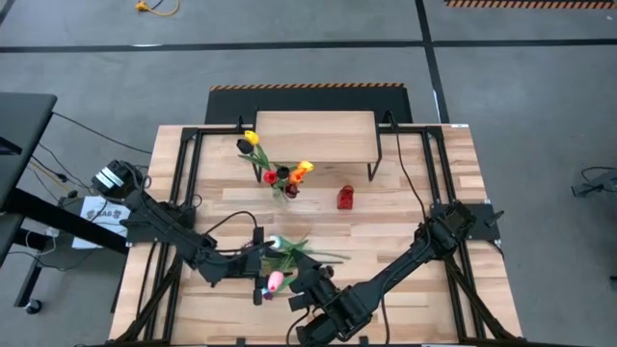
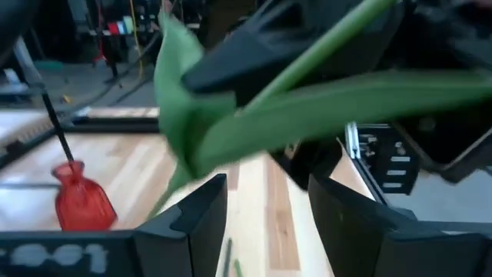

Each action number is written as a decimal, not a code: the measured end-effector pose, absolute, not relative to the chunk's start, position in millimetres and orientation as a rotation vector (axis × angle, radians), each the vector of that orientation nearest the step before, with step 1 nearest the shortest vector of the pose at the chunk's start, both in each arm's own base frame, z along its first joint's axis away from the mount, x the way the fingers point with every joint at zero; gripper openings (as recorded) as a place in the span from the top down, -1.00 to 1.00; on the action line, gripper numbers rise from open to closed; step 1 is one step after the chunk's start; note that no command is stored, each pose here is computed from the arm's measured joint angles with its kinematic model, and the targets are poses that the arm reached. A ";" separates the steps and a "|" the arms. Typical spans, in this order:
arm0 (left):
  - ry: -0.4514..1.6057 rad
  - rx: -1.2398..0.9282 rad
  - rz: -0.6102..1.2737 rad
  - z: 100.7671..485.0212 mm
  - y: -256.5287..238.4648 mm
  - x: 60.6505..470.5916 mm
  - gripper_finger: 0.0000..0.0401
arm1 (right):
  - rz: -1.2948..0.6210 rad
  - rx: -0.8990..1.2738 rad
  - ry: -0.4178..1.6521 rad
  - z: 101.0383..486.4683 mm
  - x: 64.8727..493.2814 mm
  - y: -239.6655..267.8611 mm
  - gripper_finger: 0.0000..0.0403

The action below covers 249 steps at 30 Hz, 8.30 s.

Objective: Pick and place flowers into a vace then onto a shelf
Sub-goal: Put the pink tulip into the red vase

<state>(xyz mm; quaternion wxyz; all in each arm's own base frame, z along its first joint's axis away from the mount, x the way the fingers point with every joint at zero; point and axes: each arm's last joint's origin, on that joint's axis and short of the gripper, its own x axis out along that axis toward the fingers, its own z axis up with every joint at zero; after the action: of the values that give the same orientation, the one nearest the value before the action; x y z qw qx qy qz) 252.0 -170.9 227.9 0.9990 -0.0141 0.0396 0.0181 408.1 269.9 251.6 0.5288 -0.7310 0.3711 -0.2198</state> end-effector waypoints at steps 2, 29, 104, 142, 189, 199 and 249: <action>0.073 0.009 0.057 231.1 -171.9 254.0 0.13 | -0.524 -1.746 0.886 251.6 408.0 270.1 1.00; 0.063 0.067 0.193 235.3 -169.2 255.1 0.13 | -0.495 -1.709 0.851 252.3 405.7 278.8 1.00; 0.449 -0.004 -0.028 275.5 -162.2 189.4 1.00 | -0.177 -0.413 0.612 257.1 413.3 297.5 0.24; 0.485 0.081 -0.091 271.5 -177.4 203.2 0.94 | -0.209 -0.205 0.635 259.3 457.3 236.0 0.97; 0.266 0.094 0.084 325.5 -186.7 125.7 0.52 | -0.065 -0.064 0.275 271.3 362.9 246.1 1.00; 0.333 0.057 0.130 314.3 -178.4 121.3 0.52 | -0.101 -0.303 0.048 336.9 305.2 213.1 0.98; 0.222 -0.006 0.307 316.8 -168.7 128.9 0.52 | -0.384 -0.146 0.203 300.7 194.3 1.4 1.00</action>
<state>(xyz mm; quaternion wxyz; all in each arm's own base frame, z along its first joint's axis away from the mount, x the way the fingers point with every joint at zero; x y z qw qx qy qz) 128.9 -168.7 316.8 0.9821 -0.0030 0.1104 0.1527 194.3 1.4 300.7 0.9738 -0.0724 0.1008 -0.1903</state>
